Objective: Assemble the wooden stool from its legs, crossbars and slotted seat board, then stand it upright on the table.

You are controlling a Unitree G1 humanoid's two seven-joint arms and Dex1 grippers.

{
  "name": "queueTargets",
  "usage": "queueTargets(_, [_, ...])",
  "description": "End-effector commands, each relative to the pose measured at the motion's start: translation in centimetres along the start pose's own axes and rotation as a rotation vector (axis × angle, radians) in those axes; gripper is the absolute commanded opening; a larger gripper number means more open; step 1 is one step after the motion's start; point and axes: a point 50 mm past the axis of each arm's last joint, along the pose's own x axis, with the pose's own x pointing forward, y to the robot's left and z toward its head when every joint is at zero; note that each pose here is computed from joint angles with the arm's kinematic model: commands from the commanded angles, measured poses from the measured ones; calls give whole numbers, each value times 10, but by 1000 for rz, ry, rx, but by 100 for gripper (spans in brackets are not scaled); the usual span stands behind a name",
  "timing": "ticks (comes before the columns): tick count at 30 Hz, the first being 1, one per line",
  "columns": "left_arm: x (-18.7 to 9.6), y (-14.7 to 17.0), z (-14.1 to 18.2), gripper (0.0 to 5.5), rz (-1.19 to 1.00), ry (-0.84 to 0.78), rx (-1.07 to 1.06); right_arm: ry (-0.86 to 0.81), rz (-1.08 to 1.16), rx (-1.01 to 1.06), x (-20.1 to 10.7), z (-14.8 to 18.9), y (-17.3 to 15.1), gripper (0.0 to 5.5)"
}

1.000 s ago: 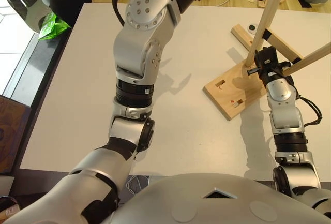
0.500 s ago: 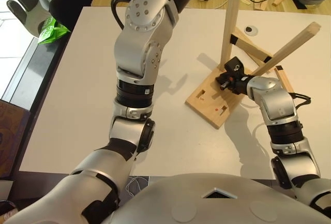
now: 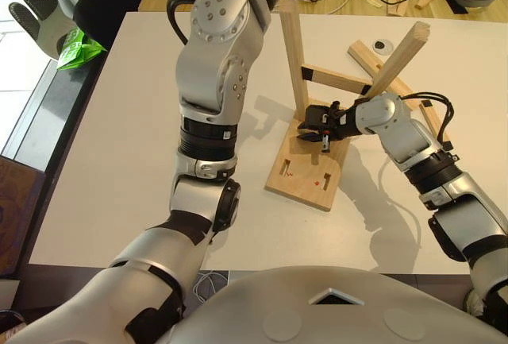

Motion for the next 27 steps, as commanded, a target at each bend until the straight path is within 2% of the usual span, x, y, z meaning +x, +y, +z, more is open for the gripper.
queueTargets(1, [2,0,2,494,13,-4,-6,153,71,-11,23,-35,16,106])
queueTargets(5, [1,1,2,494,29,-8,-9,124,31,-99,36,-29,9,106])
queueTargets(9, [1,3,1,494,49,-6,-12,89,-144,-201,44,-22,-5,106])
queueTargets(11, [1,4,1,494,56,-6,-14,32,-241,-224,44,-17,-11,106])
queueTargets(13, [1,3,1,494,61,-13,-20,-160,-338,-133,41,-1,-16,106])
queueTargets(15, [0,2,6,494,60,-53,-42,-427,-460,-45,18,16,-23,106])
queueTargets(17, [-2,2,11,494,59,-97,-62,-602,-590,-44,-17,27,-27,106])
queueTargets(20, [-7,4,16,494,84,-150,-85,-726,-742,-61,-71,42,-25,106])
queueTargets(23, [-13,5,17,494,91,-170,-79,-719,-742,43,-106,38,-5,106])
queueTargets(25, [-17,6,15,494,94,-168,-59,-590,-716,174,-133,6,26,106])
queueTargets(27, [-21,10,13,494,111,-169,-30,-419,-752,293,-155,-31,58,147])
